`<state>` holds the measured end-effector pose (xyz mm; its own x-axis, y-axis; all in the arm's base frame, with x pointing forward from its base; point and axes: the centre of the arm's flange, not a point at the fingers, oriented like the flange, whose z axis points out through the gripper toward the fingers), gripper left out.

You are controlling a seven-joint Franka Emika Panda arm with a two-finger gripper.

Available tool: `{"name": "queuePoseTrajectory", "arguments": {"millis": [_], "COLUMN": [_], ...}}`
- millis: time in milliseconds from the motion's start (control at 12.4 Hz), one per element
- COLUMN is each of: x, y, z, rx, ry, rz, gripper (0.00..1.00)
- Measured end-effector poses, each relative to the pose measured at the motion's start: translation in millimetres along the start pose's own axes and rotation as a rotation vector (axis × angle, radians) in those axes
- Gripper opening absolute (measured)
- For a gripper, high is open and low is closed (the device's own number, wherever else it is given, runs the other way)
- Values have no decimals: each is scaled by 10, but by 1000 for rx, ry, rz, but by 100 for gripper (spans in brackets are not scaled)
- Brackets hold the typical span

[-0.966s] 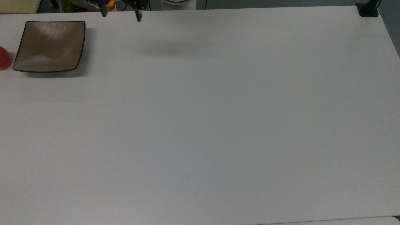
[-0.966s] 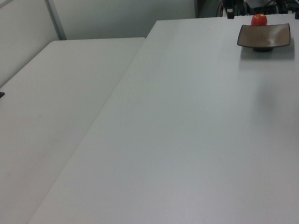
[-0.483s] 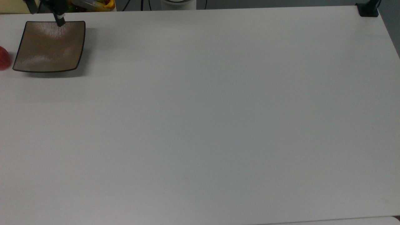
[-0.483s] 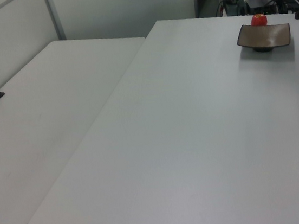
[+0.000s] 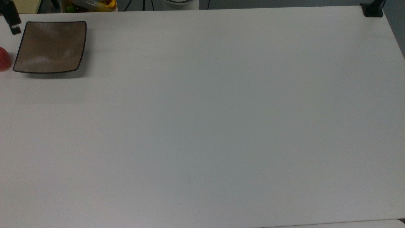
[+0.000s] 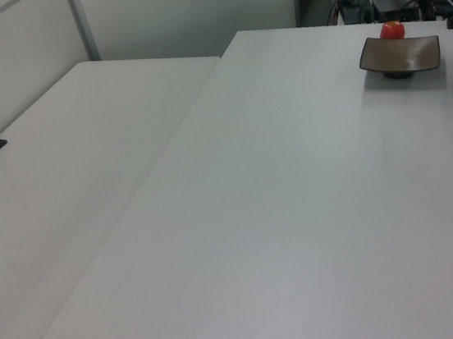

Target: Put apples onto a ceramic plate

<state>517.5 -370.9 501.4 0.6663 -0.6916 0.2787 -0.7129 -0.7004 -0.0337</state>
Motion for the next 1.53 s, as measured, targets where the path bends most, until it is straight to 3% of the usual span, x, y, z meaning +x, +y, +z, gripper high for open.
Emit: {"name": "queuePoseTrajectory", "arguments": {"millis": [322, 483, 886, 1530], "x": [216, 253, 291, 363], "y": [386, 526, 853, 852], "z": [573, 821, 1269, 1661], "rx": [-21, -34, -68, -84], "ry": [100, 112, 128, 147], "rz": [356, 460, 512, 500], "gripper": [100, 100, 100, 100]}}
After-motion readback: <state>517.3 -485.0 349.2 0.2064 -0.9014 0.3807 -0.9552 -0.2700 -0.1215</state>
